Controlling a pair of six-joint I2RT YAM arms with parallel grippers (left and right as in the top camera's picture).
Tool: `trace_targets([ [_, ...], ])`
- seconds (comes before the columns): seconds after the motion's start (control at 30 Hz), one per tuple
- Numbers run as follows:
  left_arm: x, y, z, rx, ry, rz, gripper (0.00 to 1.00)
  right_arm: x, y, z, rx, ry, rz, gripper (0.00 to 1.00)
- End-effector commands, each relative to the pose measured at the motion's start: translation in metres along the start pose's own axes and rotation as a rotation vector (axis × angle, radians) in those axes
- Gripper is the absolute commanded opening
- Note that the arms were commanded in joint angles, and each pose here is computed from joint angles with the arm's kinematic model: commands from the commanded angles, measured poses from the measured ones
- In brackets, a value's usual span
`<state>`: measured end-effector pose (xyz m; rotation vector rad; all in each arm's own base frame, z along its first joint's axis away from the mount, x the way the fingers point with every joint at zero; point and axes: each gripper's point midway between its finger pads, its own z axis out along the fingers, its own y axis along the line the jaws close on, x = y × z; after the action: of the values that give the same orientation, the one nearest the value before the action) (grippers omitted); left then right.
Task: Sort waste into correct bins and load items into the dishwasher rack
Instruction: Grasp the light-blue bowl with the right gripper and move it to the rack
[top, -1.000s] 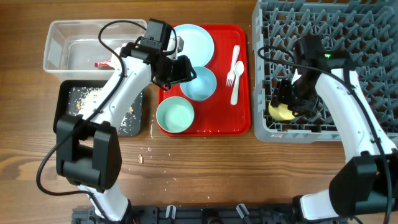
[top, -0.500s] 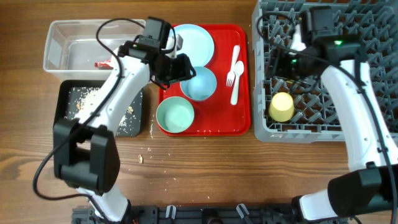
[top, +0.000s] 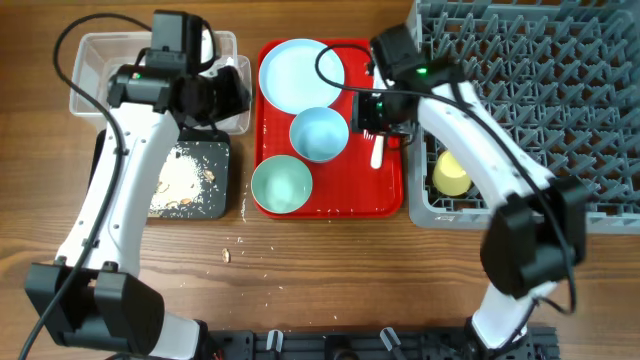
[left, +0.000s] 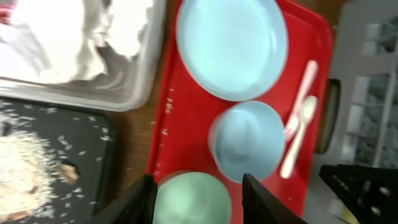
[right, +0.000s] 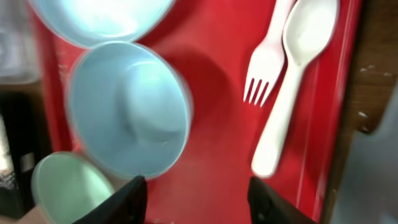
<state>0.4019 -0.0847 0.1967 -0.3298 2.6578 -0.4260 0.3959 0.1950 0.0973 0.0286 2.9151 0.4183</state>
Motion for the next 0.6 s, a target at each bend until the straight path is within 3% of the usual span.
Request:
trace_targets([
  [0.0,-0.015,0.021,-0.005,-0.091,-0.061,-0.013,0.46,0.001,-0.002,0.034,-0.004,0.053,0.025,0.46],
  [0.17,-0.02,0.028,-0.006,-0.104,-0.077,-0.025,0.47,0.011,0.0,0.069,-0.037,0.129,0.017,0.45],
  [0.43,-0.02,0.028,-0.004,-0.106,-0.072,-0.026,0.48,0.008,0.008,0.07,-0.076,0.123,0.026,0.5],
  [0.5,-0.019,0.029,-0.003,-0.107,-0.069,-0.026,0.49,0.008,0.007,0.071,-0.075,0.12,0.026,0.43],
  [0.57,-0.019,0.029,-0.002,-0.108,-0.067,-0.027,0.51,0.007,0.005,0.071,-0.062,0.114,0.026,0.3],
])
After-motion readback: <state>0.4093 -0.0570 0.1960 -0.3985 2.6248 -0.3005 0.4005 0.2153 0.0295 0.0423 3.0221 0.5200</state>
